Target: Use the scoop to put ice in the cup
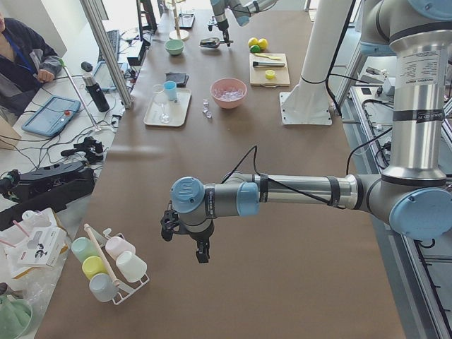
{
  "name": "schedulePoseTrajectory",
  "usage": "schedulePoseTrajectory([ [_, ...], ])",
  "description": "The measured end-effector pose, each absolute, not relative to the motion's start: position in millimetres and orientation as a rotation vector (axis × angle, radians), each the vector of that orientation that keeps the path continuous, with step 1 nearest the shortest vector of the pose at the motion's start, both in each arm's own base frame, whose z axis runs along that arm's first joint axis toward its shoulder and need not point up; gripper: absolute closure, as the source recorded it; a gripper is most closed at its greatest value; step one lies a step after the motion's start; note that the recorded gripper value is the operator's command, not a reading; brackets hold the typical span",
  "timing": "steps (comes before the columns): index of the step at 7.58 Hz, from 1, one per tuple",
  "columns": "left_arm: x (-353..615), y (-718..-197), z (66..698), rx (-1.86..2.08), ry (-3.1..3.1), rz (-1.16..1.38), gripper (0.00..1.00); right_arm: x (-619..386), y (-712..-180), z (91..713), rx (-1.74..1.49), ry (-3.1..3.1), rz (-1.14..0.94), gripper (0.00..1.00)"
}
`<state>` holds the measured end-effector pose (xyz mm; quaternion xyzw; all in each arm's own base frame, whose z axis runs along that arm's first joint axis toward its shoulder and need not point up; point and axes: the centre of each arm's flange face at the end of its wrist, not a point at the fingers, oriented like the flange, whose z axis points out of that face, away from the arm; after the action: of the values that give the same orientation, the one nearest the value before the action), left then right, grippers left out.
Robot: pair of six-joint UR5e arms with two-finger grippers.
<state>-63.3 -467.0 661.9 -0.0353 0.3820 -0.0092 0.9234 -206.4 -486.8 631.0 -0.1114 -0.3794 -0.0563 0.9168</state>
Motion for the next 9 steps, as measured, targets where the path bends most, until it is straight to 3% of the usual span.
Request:
schedulePoseTrajectory([
  [3,-63,-467,663,-0.074,0.784,-0.019,0.02,-189,-504,596,-0.175,-0.843,-0.098,0.0],
  [7,-63,-467,665,-0.078,0.782,-0.021,0.02,-73,-517,524,-0.061,-0.933,0.07,0.0],
  [9,-64,-466,669,-0.084,0.782,-0.025,0.02,-12,-511,517,-0.028,-0.902,0.139,0.0],
])
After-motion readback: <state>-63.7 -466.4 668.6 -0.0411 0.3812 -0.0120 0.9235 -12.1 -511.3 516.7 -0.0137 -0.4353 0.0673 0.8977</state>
